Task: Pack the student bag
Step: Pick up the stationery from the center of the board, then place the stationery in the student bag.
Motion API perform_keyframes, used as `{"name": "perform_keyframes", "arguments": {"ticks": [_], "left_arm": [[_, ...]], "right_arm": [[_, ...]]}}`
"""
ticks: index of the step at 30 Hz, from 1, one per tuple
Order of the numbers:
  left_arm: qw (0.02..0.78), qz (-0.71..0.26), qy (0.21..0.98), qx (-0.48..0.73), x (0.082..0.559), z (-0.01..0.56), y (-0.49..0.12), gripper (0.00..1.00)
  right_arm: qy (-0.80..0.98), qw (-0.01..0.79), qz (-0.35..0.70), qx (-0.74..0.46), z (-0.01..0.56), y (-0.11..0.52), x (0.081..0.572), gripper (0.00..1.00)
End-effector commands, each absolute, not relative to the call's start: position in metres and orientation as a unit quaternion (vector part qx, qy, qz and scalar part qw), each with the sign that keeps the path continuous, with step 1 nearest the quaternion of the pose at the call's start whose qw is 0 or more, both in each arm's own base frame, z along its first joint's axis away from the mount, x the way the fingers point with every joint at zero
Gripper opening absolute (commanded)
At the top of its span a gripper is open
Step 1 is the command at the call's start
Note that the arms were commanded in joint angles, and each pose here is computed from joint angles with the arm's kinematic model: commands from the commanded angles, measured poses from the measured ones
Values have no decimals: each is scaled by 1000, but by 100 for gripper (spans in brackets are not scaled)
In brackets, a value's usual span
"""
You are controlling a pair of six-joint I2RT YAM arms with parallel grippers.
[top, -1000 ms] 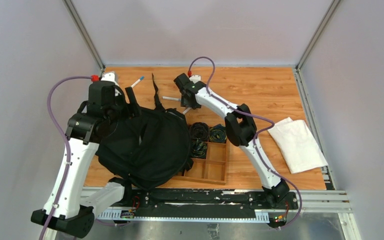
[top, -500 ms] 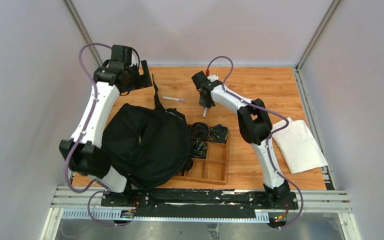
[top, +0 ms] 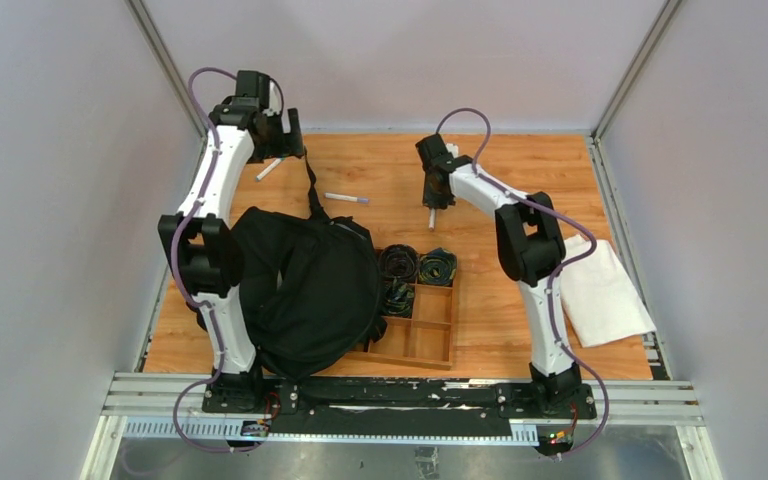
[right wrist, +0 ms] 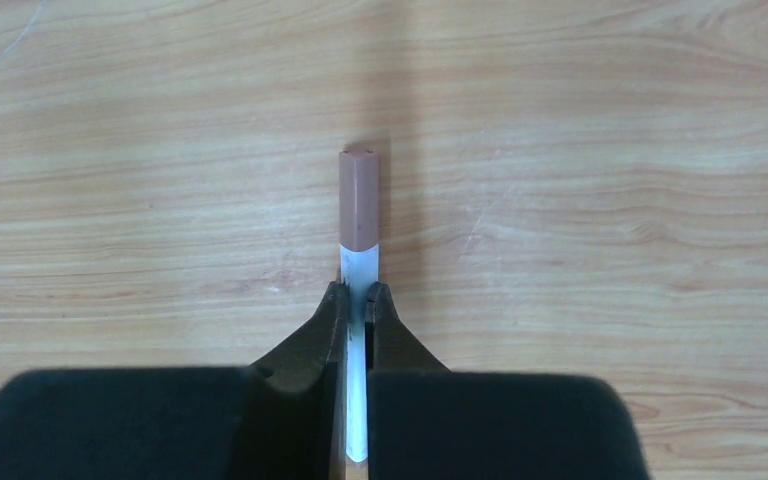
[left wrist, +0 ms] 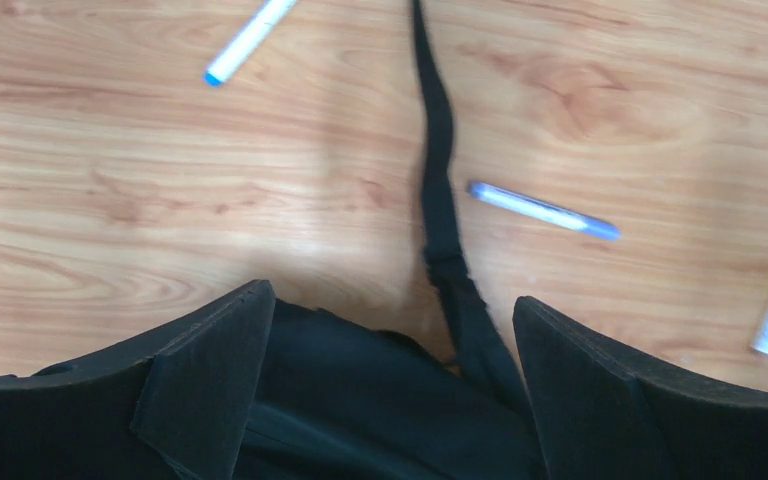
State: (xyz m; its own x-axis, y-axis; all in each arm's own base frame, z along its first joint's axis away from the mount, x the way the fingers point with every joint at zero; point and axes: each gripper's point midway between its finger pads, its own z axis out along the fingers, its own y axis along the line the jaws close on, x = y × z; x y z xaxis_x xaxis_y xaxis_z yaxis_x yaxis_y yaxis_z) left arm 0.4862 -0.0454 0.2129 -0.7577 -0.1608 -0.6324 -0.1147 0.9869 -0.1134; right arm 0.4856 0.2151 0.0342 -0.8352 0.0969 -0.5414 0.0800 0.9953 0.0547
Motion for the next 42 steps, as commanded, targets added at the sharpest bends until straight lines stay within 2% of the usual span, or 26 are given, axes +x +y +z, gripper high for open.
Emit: {"name": "perform_keyframes", "arguments": {"ticks": [1,4,9,14,19,26,30,37,42], "left_arm": [[334,-3,941,-57,492,206,-17,97],[328,-20,943,-50,482,206,-24,94],[336,-20,941,-37,446,225,-35,93],[371,-2,928,-45,383,256,-38,94],[383,1,921,-66,317,258,-34,92],[303,22,952,-44,248,214,-35,90],[223,26,975,-7,215,181,-42,84],[239,90,966,-50,215,169,-20,73],[245,66,966,-45,225,162,-31,68]], "right_arm": [[963,268,21,26,33,191,484,0],[961,273,41,6,36,186,482,0],[943,319,91,-14,78,190,485,0],[928,354,119,-16,124,191,479,0],[915,370,160,-12,159,197,463,0],[891,369,264,-36,212,236,406,0],[880,350,314,-69,228,273,355,0],[867,321,362,-121,236,327,286,0],[867,307,365,-144,228,357,260,0]]}}
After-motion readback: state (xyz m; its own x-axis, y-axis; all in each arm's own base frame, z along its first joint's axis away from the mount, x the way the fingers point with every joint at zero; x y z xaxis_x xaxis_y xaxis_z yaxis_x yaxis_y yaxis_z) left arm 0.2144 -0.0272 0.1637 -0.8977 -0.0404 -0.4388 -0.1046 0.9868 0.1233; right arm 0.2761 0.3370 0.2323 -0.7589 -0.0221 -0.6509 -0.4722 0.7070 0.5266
